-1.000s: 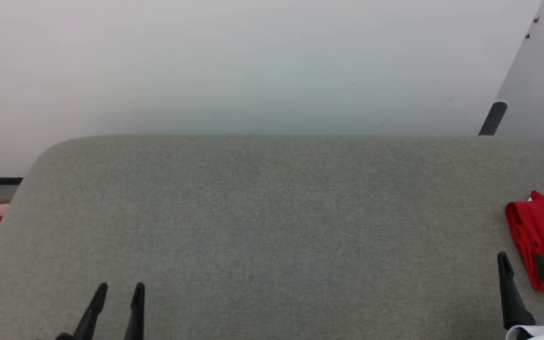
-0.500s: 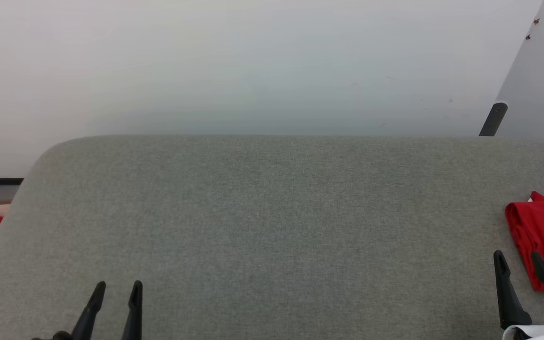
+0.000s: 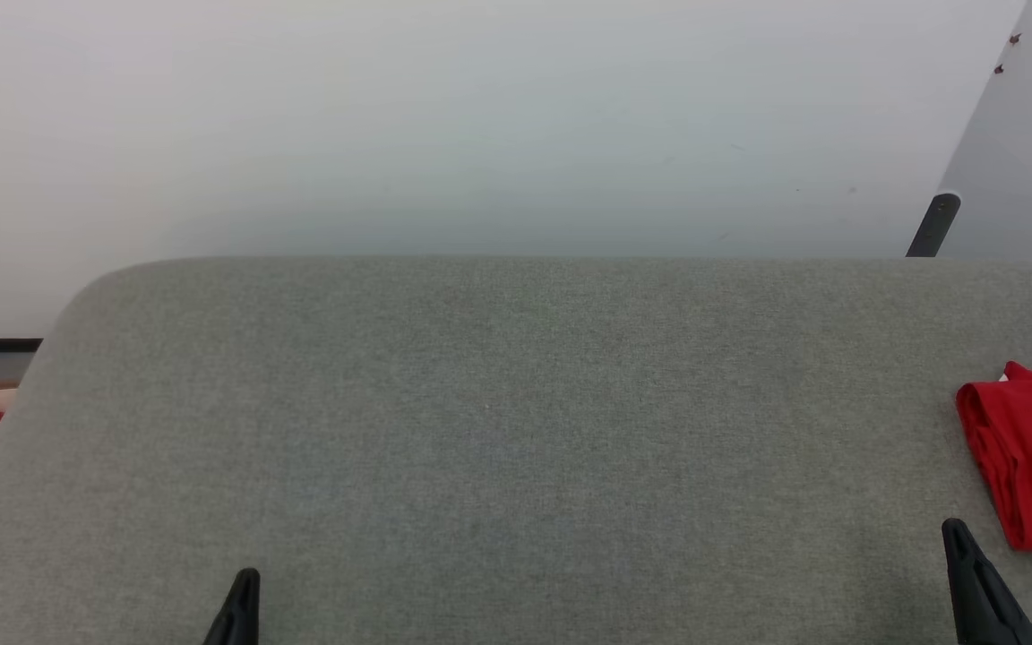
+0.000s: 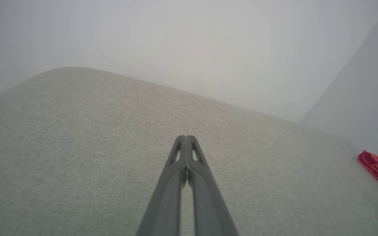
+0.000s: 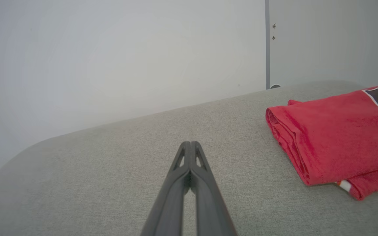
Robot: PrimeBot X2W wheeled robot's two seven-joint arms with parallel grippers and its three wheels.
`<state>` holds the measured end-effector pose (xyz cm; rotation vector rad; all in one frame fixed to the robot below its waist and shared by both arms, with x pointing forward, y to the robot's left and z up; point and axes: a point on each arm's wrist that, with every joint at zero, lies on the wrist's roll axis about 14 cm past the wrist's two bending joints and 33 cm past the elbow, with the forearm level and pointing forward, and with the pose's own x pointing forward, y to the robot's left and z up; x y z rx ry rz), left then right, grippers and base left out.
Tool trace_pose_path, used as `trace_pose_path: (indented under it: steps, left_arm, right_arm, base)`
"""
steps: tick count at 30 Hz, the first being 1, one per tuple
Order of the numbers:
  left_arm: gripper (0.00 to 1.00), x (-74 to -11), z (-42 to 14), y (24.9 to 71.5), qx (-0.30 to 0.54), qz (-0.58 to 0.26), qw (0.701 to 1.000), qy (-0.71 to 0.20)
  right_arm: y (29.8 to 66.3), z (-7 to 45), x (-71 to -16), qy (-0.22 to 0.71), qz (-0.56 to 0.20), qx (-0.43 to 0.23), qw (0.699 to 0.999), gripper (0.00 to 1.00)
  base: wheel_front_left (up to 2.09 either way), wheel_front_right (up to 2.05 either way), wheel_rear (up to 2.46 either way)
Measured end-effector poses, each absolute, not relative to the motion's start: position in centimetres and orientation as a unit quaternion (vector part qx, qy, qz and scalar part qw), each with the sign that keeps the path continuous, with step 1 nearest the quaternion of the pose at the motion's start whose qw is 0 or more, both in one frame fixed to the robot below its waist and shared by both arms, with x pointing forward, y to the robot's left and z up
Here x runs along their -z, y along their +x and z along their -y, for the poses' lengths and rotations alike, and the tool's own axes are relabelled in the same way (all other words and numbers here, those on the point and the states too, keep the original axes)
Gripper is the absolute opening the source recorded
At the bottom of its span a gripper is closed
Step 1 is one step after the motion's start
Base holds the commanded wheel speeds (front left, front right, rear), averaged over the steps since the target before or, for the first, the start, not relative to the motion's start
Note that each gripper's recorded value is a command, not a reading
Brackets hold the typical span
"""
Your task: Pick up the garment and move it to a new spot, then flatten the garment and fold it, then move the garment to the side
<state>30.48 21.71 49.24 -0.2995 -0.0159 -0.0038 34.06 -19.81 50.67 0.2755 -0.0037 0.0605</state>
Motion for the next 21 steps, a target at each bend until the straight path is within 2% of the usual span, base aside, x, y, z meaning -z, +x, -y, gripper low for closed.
trace_pose_path:
  steps: [21]
  left_arm:
    - [0.0,-49.0,-22.3,32.5,-0.03,-0.001,0.95,-0.31]
  right_arm:
    - [35.3,20.2,-50.2,0.305,-0.01,-0.008,0.952,0.0]
  base:
    - [0.0,0.0,0.0]
